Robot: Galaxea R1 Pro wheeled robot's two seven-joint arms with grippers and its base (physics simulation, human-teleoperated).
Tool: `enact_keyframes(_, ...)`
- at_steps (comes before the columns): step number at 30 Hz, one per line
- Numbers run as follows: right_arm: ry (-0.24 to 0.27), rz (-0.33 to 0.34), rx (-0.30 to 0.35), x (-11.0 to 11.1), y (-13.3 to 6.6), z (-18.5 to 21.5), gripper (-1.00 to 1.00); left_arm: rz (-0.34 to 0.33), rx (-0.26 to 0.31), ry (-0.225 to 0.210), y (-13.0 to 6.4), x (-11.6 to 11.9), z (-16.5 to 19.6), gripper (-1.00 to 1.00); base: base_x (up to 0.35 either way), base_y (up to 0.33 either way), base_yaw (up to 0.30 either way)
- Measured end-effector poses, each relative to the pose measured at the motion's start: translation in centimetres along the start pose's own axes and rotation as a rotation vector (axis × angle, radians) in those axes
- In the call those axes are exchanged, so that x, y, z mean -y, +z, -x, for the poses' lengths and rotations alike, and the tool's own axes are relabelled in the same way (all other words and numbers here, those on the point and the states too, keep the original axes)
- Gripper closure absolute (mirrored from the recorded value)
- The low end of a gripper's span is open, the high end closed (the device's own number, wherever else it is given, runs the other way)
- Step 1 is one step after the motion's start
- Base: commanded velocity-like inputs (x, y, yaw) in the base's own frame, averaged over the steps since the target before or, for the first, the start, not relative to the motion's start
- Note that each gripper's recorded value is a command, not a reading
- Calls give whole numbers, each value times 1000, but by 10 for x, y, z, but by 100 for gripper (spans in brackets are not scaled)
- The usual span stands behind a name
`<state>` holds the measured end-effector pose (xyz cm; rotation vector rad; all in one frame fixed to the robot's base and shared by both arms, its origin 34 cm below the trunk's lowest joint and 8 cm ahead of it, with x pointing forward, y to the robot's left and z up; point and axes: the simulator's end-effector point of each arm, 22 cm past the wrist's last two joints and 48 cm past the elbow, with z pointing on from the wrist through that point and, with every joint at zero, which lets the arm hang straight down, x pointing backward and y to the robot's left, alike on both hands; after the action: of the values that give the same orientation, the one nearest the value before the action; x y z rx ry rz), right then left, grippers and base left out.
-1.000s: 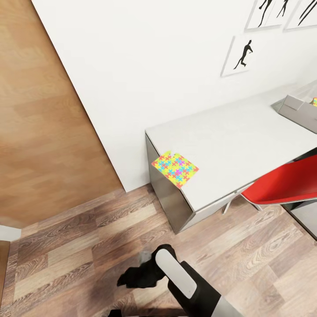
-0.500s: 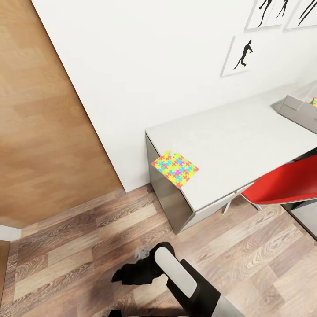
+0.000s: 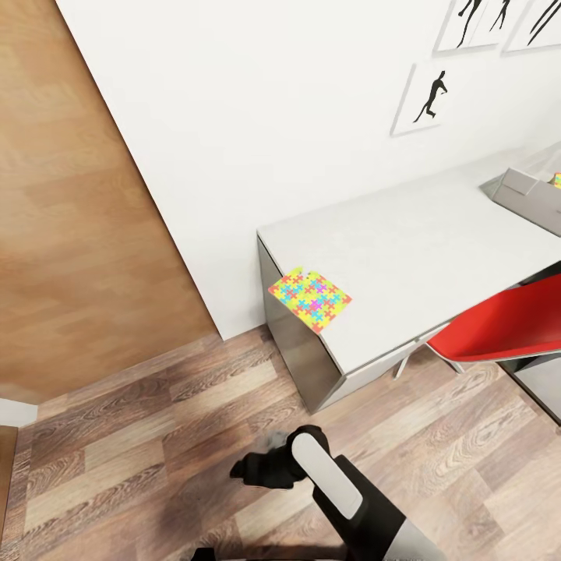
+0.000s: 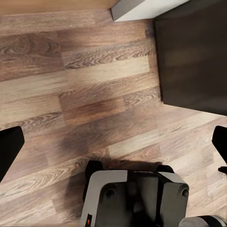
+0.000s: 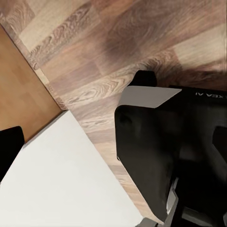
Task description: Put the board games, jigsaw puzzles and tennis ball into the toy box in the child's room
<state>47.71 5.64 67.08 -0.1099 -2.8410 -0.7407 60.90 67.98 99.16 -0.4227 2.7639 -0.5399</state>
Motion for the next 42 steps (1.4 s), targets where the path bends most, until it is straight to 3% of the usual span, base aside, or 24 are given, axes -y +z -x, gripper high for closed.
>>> enact_keyframes(9, -2, -43, 34, 16, -2, 11, -100, -5, -5, -3, 6, 0, -2, -100, 0, 0, 0)
enact_keyframes(15, -3, -64, 41, 27, -3, 14, -100, -22, -17, -9, 21, 1, -8, -100, 0, 0, 0)
enact_keyframes(23, 19, -77, 37, 37, -2, 15, -100, 13, -53, -14, 43, -9, -20, -100, 0, 0, 0)
enact_keyframes(25, 36, -77, 41, 40, -3, 18, -100, 26, -83, -18, 66, -14, -32, -100, 0, 0, 0)
enact_keyframes(42, 78, -146, 32, 83, -3, 17, -100, 67, -117, -32, 120, -23, -53, -100, 0, 0, 0)
